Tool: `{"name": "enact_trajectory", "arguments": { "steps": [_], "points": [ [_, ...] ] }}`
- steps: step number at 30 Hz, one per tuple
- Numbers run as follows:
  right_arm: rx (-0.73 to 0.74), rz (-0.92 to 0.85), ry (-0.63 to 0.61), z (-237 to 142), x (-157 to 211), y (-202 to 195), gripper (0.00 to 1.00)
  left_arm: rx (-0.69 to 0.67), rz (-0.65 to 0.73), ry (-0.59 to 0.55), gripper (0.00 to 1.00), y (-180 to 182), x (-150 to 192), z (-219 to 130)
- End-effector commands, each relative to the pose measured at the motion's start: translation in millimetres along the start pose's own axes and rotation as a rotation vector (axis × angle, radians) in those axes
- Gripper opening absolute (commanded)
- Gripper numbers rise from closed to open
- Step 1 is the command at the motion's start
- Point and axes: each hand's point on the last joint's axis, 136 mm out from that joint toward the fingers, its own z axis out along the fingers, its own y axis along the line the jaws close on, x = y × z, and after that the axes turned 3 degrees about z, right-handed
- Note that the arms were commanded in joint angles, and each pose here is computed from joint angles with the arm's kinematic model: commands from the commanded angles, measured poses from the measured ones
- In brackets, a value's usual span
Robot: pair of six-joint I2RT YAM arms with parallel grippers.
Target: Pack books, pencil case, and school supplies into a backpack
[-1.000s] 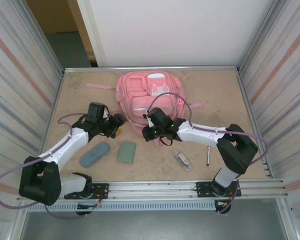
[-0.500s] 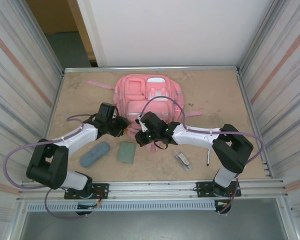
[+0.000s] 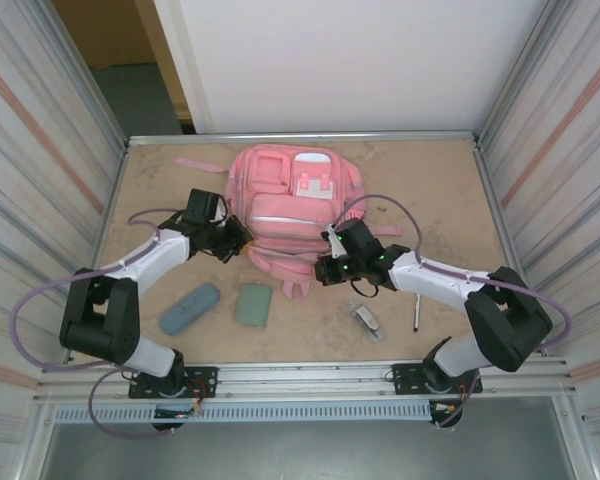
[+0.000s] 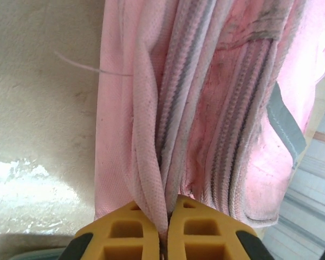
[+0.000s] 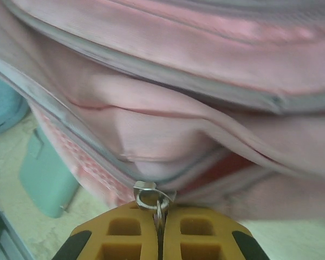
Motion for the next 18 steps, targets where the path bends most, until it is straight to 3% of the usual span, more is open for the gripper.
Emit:
{"name": "enact_trajectory", "arguments": {
  "steps": [1, 4, 9, 10, 11, 15, 18],
  "points": [
    [0.136, 0.072, 0.106, -7, 33, -47, 0.00, -0.014, 0.125, -0.109, 0.00, -9, -50, -13],
    [0.109, 0.059, 0.115, -5, 32, -41, 0.00, -0.012, 0.188, -0.081, 0.00, -13, -71, -3],
    [0.030, -0.051, 0.145, 14, 30, 5, 0.00, -0.022, 0.150, -0.040, 0.02, -8, -120, 8],
    [0.012, -0.074, 0.145, 20, 30, 17, 0.00, -0.011, 0.127, -0.029, 0.18, -8, -126, 8],
    [-0.006, -0.092, 0.136, 25, 25, 30, 0.00, 0.011, 0.100, -0.024, 0.28, -11, -129, 5],
    [-0.060, -0.099, 0.116, 44, 3, 67, 0.00, 0.059, 0.069, -0.051, 0.36, -22, -113, -22],
    [-0.124, -0.098, 0.109, 54, -12, 95, 0.00, 0.036, 0.038, -0.048, 0.41, -10, -75, -44]
  ]
}}
